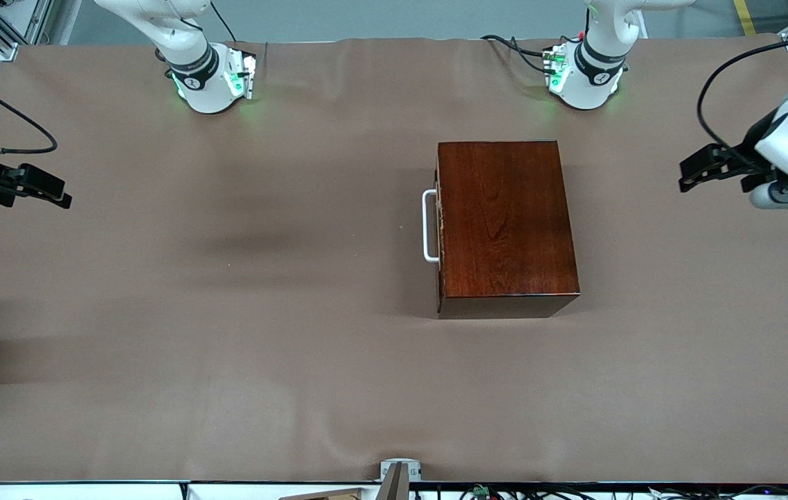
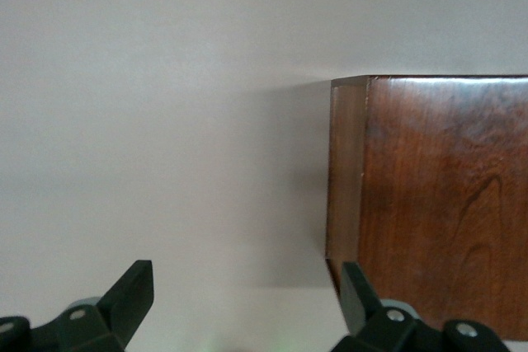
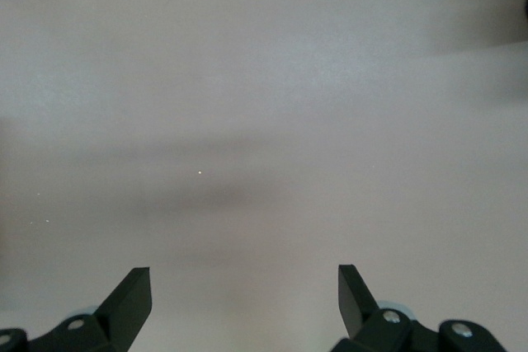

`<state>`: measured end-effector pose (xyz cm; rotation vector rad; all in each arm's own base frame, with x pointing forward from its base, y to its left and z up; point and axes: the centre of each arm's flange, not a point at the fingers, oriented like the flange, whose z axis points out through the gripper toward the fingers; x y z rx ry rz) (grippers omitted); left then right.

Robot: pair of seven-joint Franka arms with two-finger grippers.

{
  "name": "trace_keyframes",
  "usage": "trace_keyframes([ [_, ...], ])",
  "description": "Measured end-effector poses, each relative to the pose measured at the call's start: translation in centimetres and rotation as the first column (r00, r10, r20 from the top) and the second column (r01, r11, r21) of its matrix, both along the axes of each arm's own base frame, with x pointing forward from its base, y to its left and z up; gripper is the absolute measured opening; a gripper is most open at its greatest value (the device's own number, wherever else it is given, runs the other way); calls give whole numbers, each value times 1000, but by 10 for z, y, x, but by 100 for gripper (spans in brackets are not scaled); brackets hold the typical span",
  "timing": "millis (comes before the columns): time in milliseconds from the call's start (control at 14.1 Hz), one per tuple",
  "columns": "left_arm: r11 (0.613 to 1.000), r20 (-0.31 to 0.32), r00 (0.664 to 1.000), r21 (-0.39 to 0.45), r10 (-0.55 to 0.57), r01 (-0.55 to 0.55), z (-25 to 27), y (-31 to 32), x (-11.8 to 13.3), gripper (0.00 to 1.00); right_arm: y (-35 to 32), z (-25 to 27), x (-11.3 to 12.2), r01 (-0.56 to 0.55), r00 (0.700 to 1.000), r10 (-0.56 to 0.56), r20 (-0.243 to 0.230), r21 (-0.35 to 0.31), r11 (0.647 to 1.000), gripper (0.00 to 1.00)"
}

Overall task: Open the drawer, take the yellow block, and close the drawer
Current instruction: 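Reach the left gripper toward the white drawer handle of the box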

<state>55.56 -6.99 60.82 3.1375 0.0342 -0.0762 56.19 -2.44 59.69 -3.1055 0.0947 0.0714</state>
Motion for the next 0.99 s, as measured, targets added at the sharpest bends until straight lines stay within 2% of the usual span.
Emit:
trace_keyframes([
  [425,985,-47,984,-27,171,-172,-20,-45,10,100,0,0,0,0,1000,0,0,0,1000,100],
  [709,980,-75,977,-10,199,-201,-36,-84,9,100,0,0,0,0,1000,0,0,0,1000,100],
  [992,977,-83,974,-5,210,-211,-41,-86,10,100,0,0,0,0,1000,0,0,0,1000,100],
])
